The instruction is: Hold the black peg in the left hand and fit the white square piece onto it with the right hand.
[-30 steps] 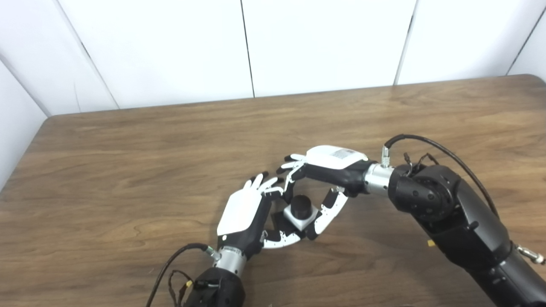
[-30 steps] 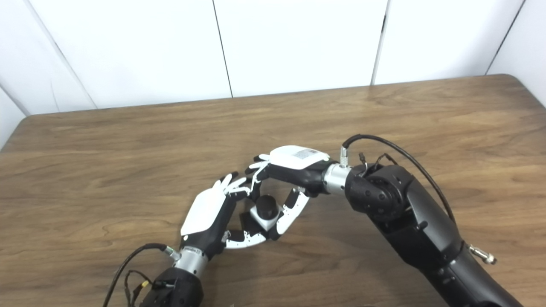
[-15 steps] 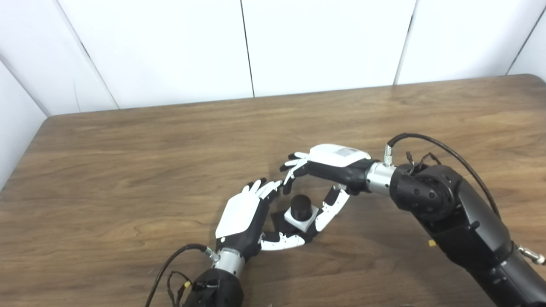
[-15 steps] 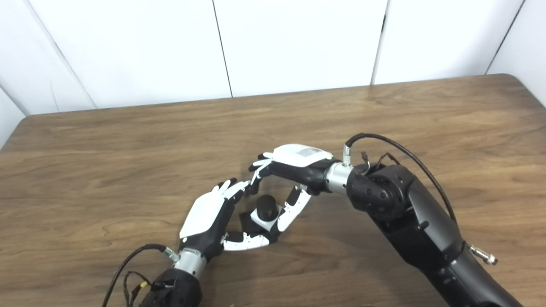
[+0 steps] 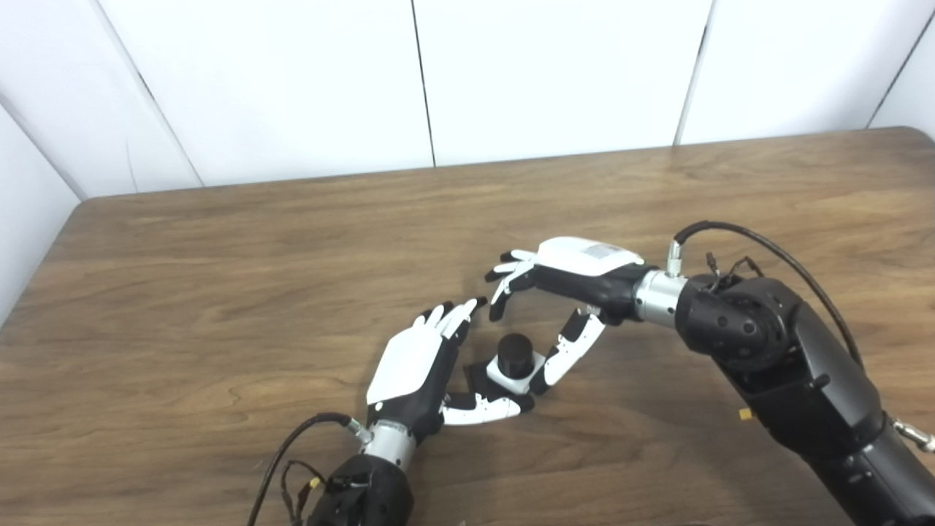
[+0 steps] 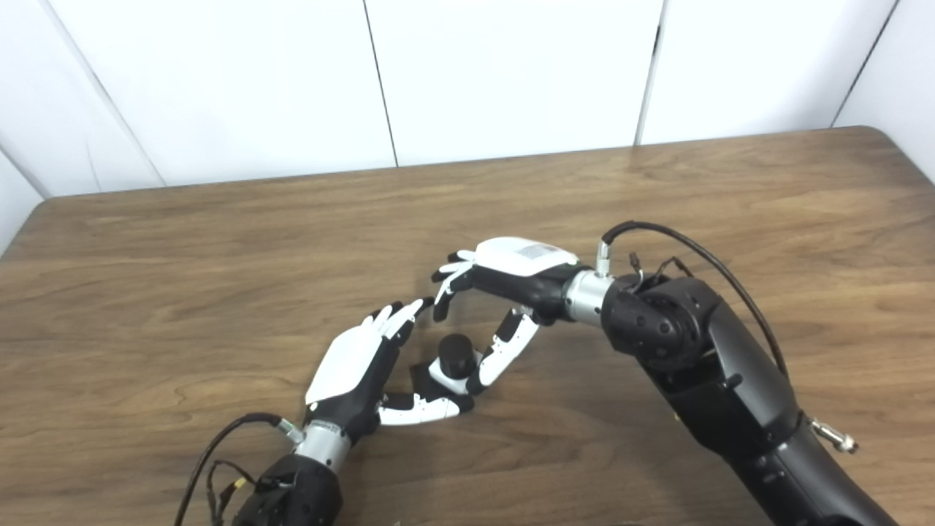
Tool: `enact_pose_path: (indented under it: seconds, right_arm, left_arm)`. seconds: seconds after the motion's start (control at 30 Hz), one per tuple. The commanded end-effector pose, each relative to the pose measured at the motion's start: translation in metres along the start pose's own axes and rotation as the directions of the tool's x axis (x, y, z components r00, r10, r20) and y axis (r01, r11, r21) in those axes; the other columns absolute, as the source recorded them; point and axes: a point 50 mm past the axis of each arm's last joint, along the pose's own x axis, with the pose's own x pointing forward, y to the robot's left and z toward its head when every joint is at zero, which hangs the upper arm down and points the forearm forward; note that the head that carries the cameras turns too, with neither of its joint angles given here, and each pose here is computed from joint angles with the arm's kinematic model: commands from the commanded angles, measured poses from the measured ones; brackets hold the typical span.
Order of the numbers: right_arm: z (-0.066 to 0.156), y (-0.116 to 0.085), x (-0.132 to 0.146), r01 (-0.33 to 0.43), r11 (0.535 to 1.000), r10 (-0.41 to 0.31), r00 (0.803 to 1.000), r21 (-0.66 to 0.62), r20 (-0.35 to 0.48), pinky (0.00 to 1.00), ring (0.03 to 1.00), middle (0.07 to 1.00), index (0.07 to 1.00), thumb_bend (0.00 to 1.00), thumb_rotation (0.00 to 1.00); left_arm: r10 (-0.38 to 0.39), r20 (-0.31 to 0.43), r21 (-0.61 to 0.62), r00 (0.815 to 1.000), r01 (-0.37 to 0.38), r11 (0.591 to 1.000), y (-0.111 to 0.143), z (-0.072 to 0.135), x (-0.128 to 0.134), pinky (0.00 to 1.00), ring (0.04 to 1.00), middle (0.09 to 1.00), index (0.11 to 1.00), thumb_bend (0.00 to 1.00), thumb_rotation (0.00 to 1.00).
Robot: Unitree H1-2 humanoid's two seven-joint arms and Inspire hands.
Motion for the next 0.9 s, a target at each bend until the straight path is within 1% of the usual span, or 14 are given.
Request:
enact_pose_path:
  seconds: [0.0, 0.1, 0.27, 0.3, 0.37, 0.4, 0.47, 0.5, 0.57, 0.6, 0.7, 0.77, 0.8, 0.87]
  right_arm:
    - [0.001, -0.024, -0.006, 0.085, 0.996, -0.085, 0.996, -0.023, 0.016, 0.97, 1.0, 0.93, 0.728, 1.0, 0.39]
    - [-0.003, -0.03, -0.012, 0.107, 0.994, -0.107, 0.994, -0.014, 0.0, 0.96, 1.0, 0.927, 0.734, 1.0, 0.41]
    - [-0.013, -0.039, -0.021, 0.15, 0.989, -0.15, 0.988, -0.002, -0.017, 0.93, 0.992, 0.917, 0.742, 1.0, 0.42]
    - [-0.016, -0.041, -0.024, 0.163, 0.987, -0.162, 0.986, 0.01, -0.023, 0.92, 0.988, 0.914, 0.742, 1.0, 0.41]
    - [-0.021, -0.043, -0.029, 0.184, 0.982, -0.182, 0.983, 0.04, -0.038, 0.91, 0.982, 0.911, 0.75, 1.0, 0.43]
    - [-0.024, -0.044, -0.032, 0.195, 0.979, -0.192, 0.98, 0.056, -0.046, 0.89, 0.98, 0.911, 0.755, 1.0, 0.45]
    - [-0.03, -0.043, -0.037, 0.218, 0.973, -0.213, 0.975, 0.079, -0.063, 0.88, 0.975, 0.91, 0.773, 1.0, 0.51]
    - [-0.034, -0.042, -0.04, 0.232, 0.969, -0.225, 0.971, 0.09, -0.077, 0.88, 0.97, 0.909, 0.791, 0.97, 0.56]
    - [-0.041, -0.038, -0.046, 0.257, 0.959, -0.245, 0.964, 0.121, -0.101, 0.89, 0.959, 0.918, 0.871, 0.85, 0.7]
    - [-0.045, -0.036, -0.048, 0.27, 0.952, -0.255, 0.96, 0.144, -0.116, 0.89, 0.956, 0.92, 0.89, 0.83, 0.74]
    - [-0.058, -0.023, -0.057, 0.348, 0.893, -0.309, 0.935, 0.287, -0.175, 0.83, 0.915, 0.92, 0.897, 0.8, 0.81]
    - [-0.064, -0.011, -0.062, 0.406, 0.815, -0.355, 0.914, 0.413, -0.199, 0.8, 0.899, 0.92, 0.889, 0.76, 0.8]
    - [-0.066, -0.006, -0.064, 0.423, 0.786, -0.369, 0.906, 0.45, -0.207, 0.8, 0.895, 0.92, 0.888, 0.74, 0.79]
    - [-0.073, 0.012, -0.071, 0.494, 0.678, -0.424, 0.868, 0.544, -0.259, 0.82, 0.907, 0.927, 0.891, 0.72, 0.82]
  left_arm:
    - [0.079, 0.051, 0.018, 0.996, -0.08, 0.997, 0.02, 0.01, 0.002, 1.0, 0.967, 0.93, 0.944, 1.0, 0.63]
    - [0.115, 0.065, -0.017, 0.991, -0.114, 0.993, 0.027, 0.01, 0.0, 1.0, 0.956, 0.919, 0.929, 1.0, 0.64]
    - [0.183, 0.071, -0.029, 0.98, -0.182, 0.983, 0.042, 0.008, -0.003, 0.95, 0.927, 0.898, 0.908, 1.0, 0.72]
    - [0.192, 0.064, -0.05, 0.979, -0.189, 0.981, 0.045, 0.007, -0.004, 0.94, 0.926, 0.9, 0.911, 1.0, 0.73]
    - [0.204, 0.05, -0.109, 0.978, -0.198, 0.974, 0.051, 0.003, -0.005, 0.97, 0.943, 0.922, 0.93, 0.96, 0.74]
    - [0.205, 0.039, -0.138, 0.978, -0.198, 0.97, 0.053, 0.0, -0.006, 0.96, 0.95, 0.933, 0.943, 0.95, 0.76]
    - [0.205, 0.021, -0.173, 0.979, -0.199, 0.965, 0.058, -0.004, -0.007, 0.89, 0.963, 0.961, 0.98, 0.92, 0.8]
    - [0.211, 0.017, -0.184, 0.977, -0.204, 0.961, 0.062, -0.007, -0.008, 0.86, 0.966, 0.971, 0.99, 0.91, 0.83]
    - [0.225, 0.008, -0.204, 0.974, -0.219, 0.954, 0.068, -0.012, -0.008, 0.83, 0.943, 0.964, 0.999, 0.85, 0.92]
    - [0.232, 0.001, -0.22, 0.973, -0.226, 0.949, 0.071, -0.014, -0.009, 0.83, 0.935, 0.957, 1.0, 0.83, 0.95]
    - [0.243, -0.022, -0.331, 0.97, -0.237, 0.913, 0.079, -0.023, -0.011, 0.89, 0.953, 0.963, 1.0, 0.75, 0.99]
    - [0.251, -0.037, -0.375, 0.967, -0.246, 0.894, 0.083, -0.028, -0.013, 0.94, 0.98, 0.976, 1.0, 0.73, 1.0]
    - [0.255, -0.041, -0.381, 0.966, -0.251, 0.89, 0.084, -0.03, -0.014, 0.96, 0.987, 0.979, 1.0, 0.72, 1.0]
    - [0.275, -0.034, -0.451, 0.961, -0.26, 0.854, 0.087, -0.04, -0.015, 0.99, 0.996, 0.989, 1.0, 0.68, 1.0]
